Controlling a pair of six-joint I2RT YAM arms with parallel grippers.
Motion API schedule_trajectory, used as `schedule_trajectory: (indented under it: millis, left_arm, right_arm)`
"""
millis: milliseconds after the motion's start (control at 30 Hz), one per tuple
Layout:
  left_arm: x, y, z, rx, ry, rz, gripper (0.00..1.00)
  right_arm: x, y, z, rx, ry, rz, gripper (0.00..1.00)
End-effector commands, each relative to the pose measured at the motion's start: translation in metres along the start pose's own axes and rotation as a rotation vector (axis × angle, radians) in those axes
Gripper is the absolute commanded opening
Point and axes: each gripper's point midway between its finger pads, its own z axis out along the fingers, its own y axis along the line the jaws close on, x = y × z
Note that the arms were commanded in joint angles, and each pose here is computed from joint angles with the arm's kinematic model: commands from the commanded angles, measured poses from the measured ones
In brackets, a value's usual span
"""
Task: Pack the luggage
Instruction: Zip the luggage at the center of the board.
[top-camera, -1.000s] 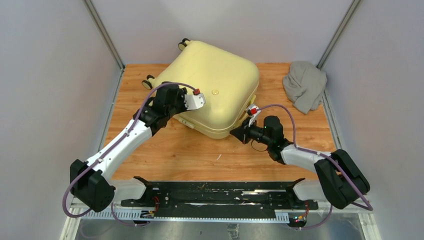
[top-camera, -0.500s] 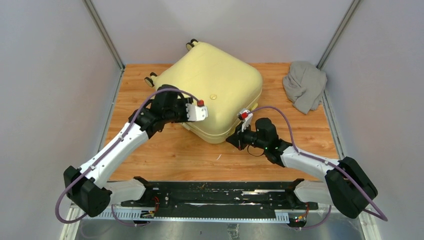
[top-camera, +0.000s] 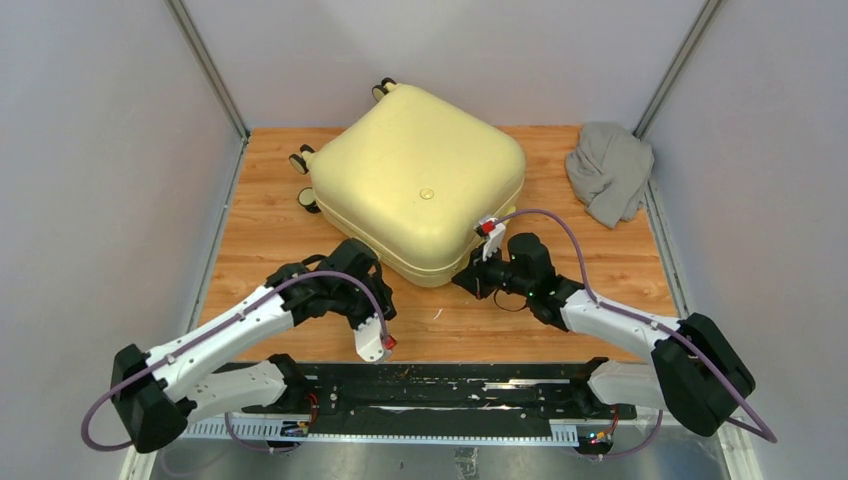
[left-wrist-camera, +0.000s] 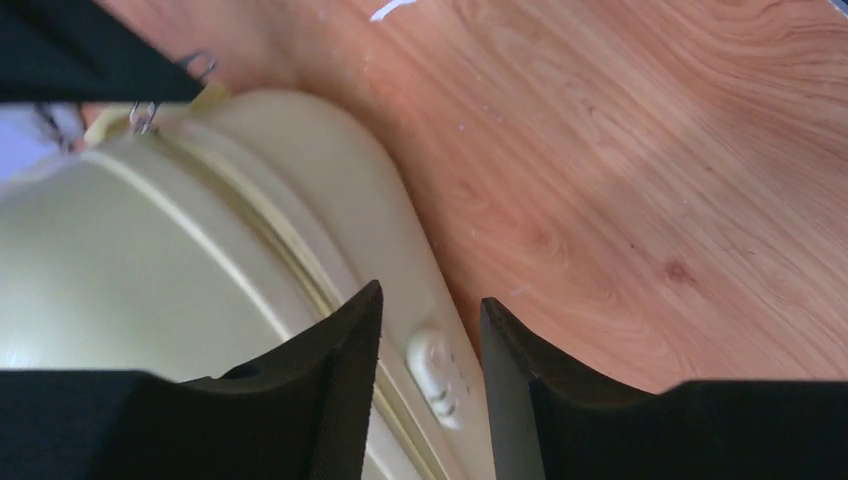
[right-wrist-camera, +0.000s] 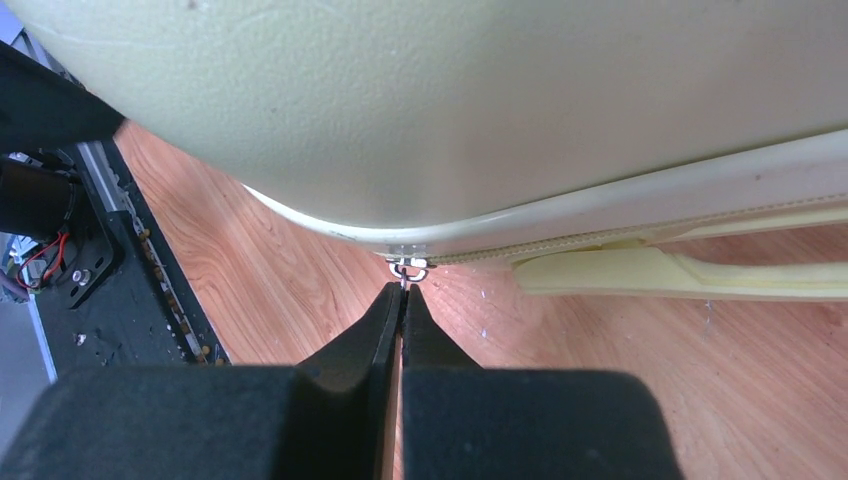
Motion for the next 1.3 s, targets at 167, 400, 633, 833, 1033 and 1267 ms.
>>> schedule_trajectory:
  millis: [167,400,633,833,1033,1267]
  left_arm:
    - [0.003,0.062,0.034,-0.141,0.028,0.263,0.27]
    - [0.006,0.083,0.053,-0.235,0.062,0.355,0.17]
    - [0.012,0.110,0.057,-0.281,0.094,0.317,0.12]
    - [0.011,0.121,0.058,-0.315,0.102,0.322,0.09]
    - [-0.004,0.130,0.057,-0.342,0.079,0.313,0.09]
    - [-0.018,0.077,0.036,-0.158,0.012,0.213,0.23]
  right_arm:
    - [-0.001,0.003,-0.003,0.026,0.017,0.004,0.00]
    - [-0.005,0.012,-0.005,0.018,0.009,-0.034,0.00]
    - [-0.004,0.033,0.000,-0.007,0.028,-0.094,0.00]
    - [-0.005,0.067,0.009,-0.073,0.039,-0.147,0.00]
    - [-0.005,0.088,0.025,-0.123,0.062,-0.161,0.00]
    - [-0.015,0.059,0.032,0.058,0.012,-0.097,0.00]
